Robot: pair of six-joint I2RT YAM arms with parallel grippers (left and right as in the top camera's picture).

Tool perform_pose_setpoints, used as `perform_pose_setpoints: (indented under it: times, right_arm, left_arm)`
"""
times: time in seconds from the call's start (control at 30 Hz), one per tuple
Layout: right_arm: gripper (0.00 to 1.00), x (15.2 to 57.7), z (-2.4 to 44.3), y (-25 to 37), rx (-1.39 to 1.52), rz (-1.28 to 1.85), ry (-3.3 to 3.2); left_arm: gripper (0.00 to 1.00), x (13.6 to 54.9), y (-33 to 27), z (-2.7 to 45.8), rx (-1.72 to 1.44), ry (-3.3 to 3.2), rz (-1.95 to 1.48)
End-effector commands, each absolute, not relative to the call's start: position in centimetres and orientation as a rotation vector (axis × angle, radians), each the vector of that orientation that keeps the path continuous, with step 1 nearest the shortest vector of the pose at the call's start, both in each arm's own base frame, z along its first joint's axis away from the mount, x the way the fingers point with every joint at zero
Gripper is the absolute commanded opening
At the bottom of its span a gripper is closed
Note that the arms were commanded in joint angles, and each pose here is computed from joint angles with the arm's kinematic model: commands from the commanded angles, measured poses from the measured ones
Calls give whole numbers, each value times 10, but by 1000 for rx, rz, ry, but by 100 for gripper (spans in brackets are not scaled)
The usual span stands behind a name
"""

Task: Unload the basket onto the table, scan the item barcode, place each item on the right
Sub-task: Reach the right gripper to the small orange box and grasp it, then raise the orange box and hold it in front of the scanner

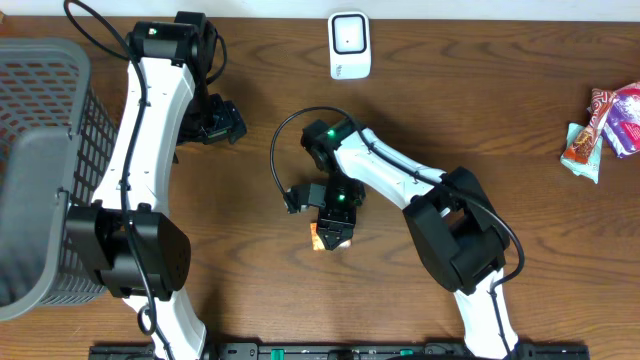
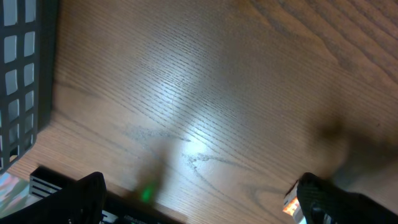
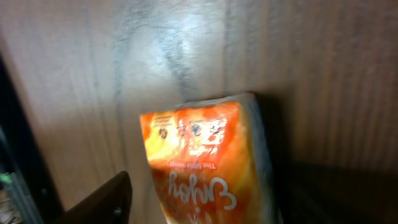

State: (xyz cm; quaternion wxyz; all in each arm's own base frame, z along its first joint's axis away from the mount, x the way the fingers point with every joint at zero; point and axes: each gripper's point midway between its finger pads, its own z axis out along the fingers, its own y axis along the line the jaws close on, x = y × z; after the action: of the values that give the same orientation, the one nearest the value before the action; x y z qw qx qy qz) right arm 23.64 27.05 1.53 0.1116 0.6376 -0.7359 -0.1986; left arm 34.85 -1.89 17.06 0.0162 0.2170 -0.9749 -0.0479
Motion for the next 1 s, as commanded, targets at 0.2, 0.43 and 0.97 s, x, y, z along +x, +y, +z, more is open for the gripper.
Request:
perform_pose_setpoints:
  times: [0.2, 0.43, 0.97]
  right_arm:
    - [47, 241, 25, 264, 1725, -779, -2218]
    - [53, 242, 31, 263, 1650, -889, -2236]
    - [23, 234, 3, 265, 1614, -901, -2276]
  left_arm:
    - [97, 348, -16, 167, 678, -3018, -169]
    - [98, 348, -16, 167, 678, -3018, -169]
    - [98, 348, -16, 167, 677, -3018, -169]
